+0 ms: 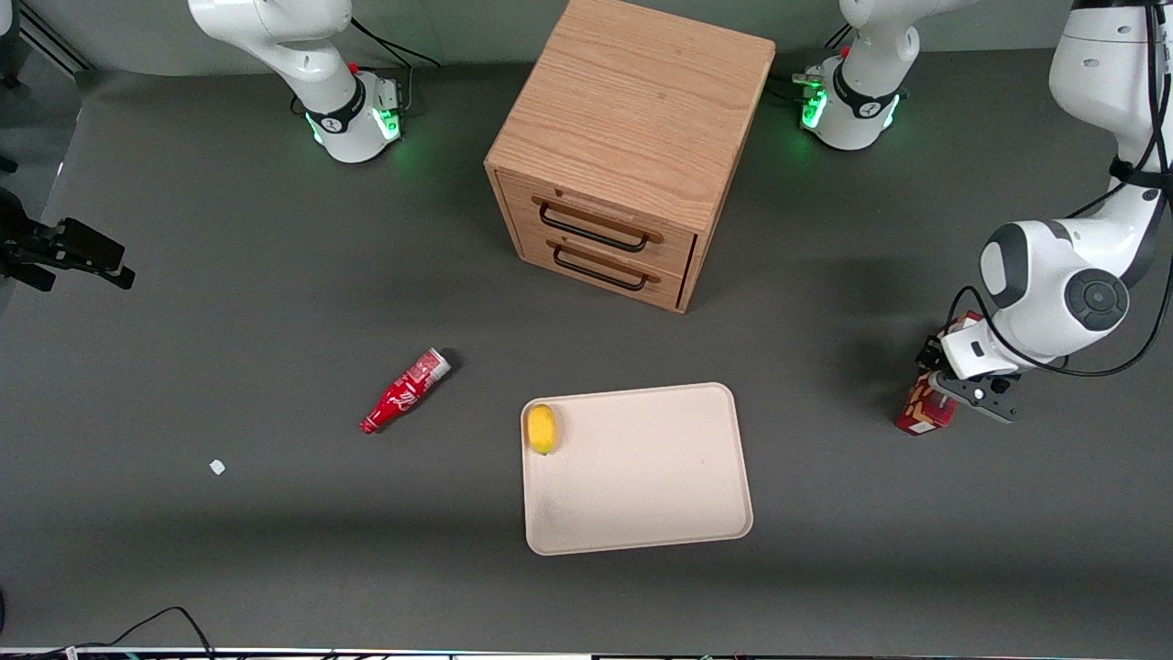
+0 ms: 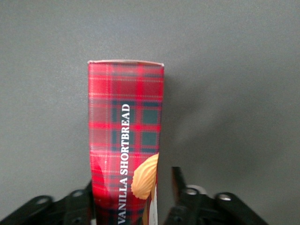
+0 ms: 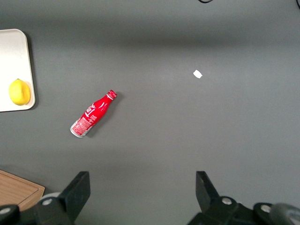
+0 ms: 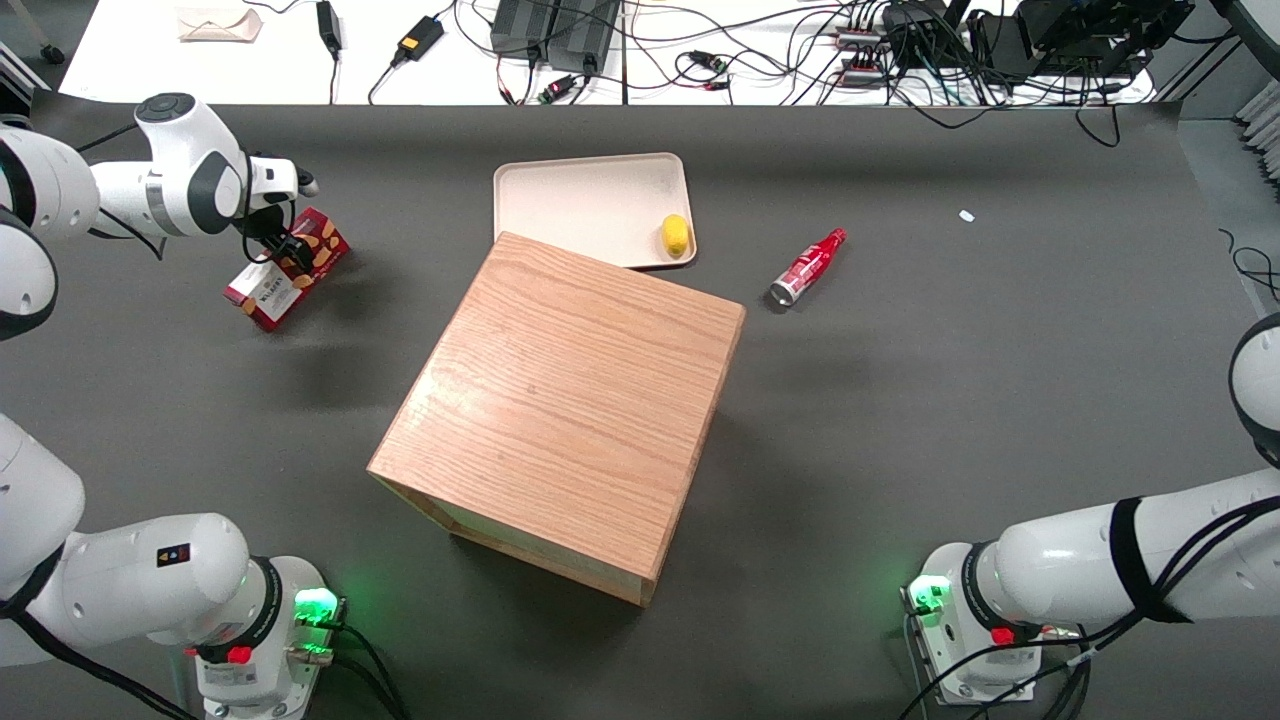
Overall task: Place red cookie box on tray
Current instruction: 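Close the left gripper on the shortbread box and lift it, then carry the held box over the white tray's edge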
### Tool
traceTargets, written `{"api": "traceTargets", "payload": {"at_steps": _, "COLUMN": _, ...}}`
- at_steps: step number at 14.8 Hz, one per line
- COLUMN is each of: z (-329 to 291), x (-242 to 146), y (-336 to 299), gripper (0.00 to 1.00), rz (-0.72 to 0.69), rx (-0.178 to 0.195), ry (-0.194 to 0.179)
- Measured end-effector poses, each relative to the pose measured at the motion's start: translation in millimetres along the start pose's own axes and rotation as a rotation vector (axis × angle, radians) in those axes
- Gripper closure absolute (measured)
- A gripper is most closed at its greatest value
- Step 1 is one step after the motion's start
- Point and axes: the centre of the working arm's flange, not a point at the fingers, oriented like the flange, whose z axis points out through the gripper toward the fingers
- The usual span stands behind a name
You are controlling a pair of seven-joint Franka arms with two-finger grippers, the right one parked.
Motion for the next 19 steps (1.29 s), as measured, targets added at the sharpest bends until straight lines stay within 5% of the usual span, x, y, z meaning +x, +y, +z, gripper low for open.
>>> {"api": "traceTargets", "payload": {"at_steps": 4, "z": -0.2, "x": 1.1, "y": 1.2, "gripper": 0.77, "rz": 0.004, "rx": 0.001, "ry": 0.000}}
{"api": "traceTargets", "payload": {"at_steps": 9, "z": -21.2, "x": 6.3, "y": -5.2, "gripper": 0.81, "rz": -0.014, "rx": -0.003, "ry": -0.022}}
{"api": "traceTargets", "payload": {"at_steps": 14, "z": -126.2, "x": 29.7, "y": -13.5, "gripper": 0.81, "rz": -0.092, "rx": -0.007, "ry": -0.073}}
{"api": "traceTargets", "payload": {"at_steps": 19, "z": -232.4, "x": 77.8, "y": 31.6, "gripper": 0.81, "rz": -0.250, "rx": -0.049, "ry": -0.065}}
